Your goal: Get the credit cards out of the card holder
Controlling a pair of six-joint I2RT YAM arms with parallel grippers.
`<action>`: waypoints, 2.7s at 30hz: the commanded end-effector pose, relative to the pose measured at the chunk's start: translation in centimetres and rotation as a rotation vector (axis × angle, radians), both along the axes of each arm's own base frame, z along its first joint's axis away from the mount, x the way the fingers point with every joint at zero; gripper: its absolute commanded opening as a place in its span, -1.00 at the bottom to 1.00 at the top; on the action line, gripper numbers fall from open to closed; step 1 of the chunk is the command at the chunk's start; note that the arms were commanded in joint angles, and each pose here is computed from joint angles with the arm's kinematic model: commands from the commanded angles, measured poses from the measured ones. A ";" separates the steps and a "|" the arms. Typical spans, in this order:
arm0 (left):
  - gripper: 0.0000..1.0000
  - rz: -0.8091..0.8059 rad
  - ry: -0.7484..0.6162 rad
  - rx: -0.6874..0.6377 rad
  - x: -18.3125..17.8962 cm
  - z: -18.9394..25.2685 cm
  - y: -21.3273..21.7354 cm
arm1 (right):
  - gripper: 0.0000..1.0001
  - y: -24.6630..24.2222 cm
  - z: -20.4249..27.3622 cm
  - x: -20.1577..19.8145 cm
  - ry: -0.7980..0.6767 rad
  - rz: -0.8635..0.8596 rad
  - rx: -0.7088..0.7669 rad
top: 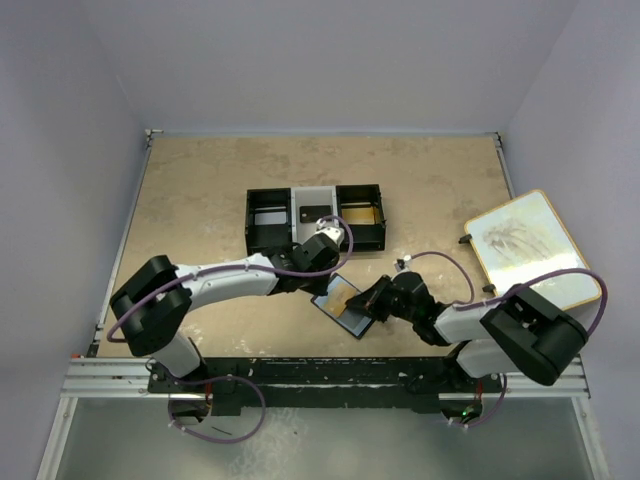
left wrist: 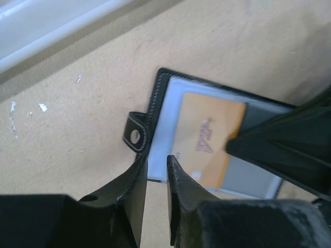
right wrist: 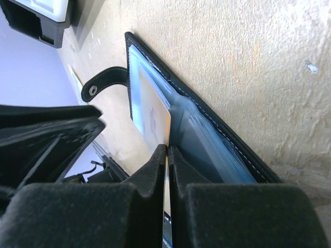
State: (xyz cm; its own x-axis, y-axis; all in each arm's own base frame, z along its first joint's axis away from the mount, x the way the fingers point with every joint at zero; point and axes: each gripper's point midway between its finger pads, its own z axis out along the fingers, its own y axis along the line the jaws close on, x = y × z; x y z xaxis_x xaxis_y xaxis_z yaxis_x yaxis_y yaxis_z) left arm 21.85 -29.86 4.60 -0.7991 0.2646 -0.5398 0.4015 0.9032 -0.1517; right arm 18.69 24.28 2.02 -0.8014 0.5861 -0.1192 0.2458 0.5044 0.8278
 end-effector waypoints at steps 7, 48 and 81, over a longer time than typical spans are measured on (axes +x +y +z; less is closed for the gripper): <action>-0.66 -0.075 0.071 -0.143 -1.2 0.0 -3.4 | -0.84 0.5 -0.5 0.4 -0.004 0.015 0.013; -0.94 0.025 0.062 0.078 -0.5 -3.3 0.7 | -0.87 1.3 1.8 1.2 -0.097 0.045 0.055; -0.98 0.026 0.059 0.080 -0.7 -3.5 1.0 | -1.00 -0.7 0.9 -0.5 -0.044 -0.016 0.065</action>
